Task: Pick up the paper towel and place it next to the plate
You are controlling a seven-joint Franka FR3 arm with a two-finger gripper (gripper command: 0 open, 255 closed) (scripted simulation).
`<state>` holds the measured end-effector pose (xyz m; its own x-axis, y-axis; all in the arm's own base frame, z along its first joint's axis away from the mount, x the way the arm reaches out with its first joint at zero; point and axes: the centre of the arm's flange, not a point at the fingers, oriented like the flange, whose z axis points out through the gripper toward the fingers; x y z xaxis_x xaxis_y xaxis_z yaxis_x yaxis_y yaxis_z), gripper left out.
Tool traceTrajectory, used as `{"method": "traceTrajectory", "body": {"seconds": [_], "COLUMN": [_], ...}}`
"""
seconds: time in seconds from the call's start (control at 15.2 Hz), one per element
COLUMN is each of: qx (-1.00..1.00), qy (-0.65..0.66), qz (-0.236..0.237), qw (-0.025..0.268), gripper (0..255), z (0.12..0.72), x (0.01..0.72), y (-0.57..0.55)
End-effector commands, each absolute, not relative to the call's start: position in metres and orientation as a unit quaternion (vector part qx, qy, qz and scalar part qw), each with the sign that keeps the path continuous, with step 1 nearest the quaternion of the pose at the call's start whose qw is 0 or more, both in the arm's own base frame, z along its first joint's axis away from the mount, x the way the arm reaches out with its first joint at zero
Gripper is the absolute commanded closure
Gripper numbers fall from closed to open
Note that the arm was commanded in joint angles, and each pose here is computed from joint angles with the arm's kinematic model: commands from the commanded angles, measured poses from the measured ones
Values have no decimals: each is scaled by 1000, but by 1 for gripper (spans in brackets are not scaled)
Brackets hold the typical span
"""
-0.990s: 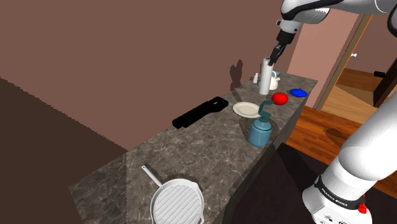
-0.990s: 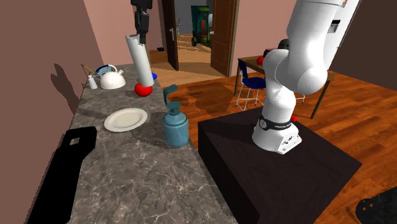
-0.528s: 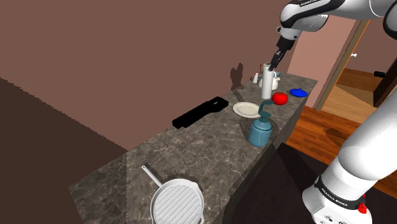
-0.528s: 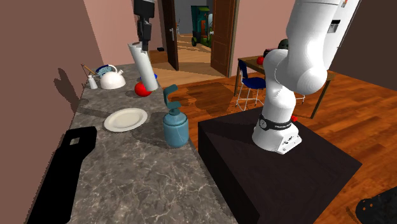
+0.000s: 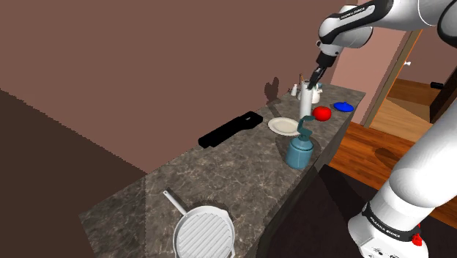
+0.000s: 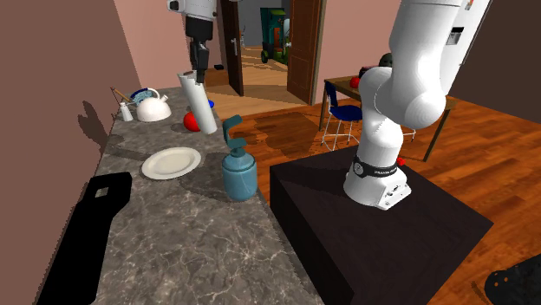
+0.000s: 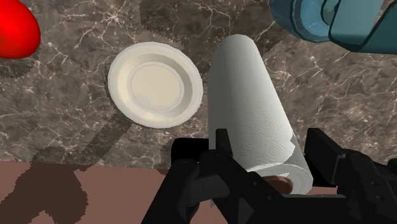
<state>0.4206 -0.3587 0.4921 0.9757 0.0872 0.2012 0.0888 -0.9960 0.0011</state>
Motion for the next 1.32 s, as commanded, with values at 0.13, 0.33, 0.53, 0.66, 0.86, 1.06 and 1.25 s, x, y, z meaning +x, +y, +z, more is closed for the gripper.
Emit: {"method": "traceTrajectory", "body": {"seconds": [0.13,0.33,0.53,0.66,0.86,1.06,1.25], "qx": [-994,-994,-994,-994,-994,-994,-994], "qy": [-44,-44,-44,-44,-44,-44,-44], "qz": [-101,-101,-101,-101,-101,-101,-101], "qw": [4,4,4,4,4,4,4], "gripper": [255,255,255,255,255,255,255], "z": [470,454,438,427,412,396,380], "x": [421,421,421,421,421,421,421], "y": [-359,-359,-359,-359,-359,-359,-359]}}
